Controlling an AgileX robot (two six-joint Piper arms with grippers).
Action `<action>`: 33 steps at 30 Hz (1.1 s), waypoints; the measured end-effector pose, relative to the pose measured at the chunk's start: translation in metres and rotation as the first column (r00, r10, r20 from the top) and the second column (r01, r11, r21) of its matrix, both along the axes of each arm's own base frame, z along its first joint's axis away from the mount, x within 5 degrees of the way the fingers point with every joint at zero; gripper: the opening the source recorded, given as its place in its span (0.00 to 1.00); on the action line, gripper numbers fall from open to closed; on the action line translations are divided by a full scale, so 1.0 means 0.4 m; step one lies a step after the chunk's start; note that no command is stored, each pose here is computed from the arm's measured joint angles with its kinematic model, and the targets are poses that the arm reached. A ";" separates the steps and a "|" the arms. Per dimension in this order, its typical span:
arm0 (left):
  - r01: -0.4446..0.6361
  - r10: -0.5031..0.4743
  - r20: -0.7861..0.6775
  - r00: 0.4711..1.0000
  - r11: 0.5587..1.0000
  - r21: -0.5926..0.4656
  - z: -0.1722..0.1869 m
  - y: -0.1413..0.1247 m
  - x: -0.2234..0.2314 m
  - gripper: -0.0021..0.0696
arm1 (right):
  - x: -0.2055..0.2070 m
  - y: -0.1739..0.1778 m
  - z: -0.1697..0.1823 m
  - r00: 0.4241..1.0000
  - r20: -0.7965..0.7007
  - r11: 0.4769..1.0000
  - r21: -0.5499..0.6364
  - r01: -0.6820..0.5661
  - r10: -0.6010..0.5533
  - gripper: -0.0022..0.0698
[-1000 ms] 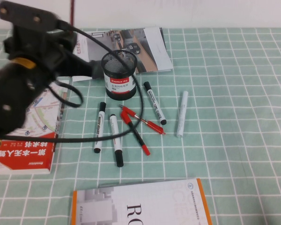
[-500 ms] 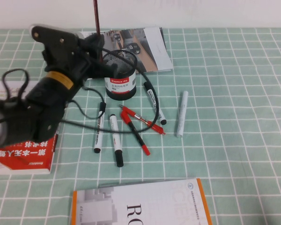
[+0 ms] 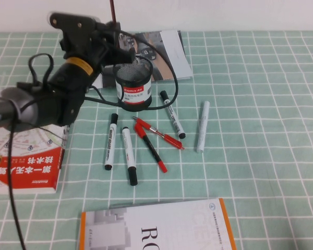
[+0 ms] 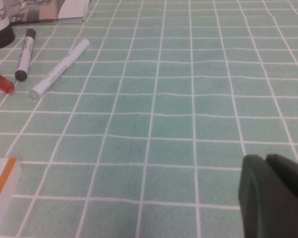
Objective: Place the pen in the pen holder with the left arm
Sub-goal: Place the pen onto the pen holder
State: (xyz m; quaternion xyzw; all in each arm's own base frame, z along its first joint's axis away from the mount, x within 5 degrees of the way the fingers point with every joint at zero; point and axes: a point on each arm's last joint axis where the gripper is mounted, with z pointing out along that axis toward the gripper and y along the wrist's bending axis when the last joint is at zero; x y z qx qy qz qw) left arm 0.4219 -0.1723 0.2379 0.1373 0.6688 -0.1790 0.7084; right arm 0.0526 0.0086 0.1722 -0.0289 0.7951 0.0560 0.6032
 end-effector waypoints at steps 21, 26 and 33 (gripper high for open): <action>-0.019 0.020 -0.179 0.984 1.000 0.006 -0.108 -0.001 0.036 0.22 | 0.000 0.000 0.000 1.000 0.000 1.000 0.000 0.000 0.000 0.00; -0.025 0.030 -0.224 0.974 0.999 0.028 -0.113 0.001 0.034 0.51 | 0.000 0.000 0.000 1.000 0.000 1.000 0.002 0.000 0.000 0.00; -0.035 0.072 -0.327 0.942 0.992 0.118 -0.019 0.029 -0.023 0.46 | 0.000 0.000 0.000 1.000 0.000 1.000 0.002 0.000 0.000 0.00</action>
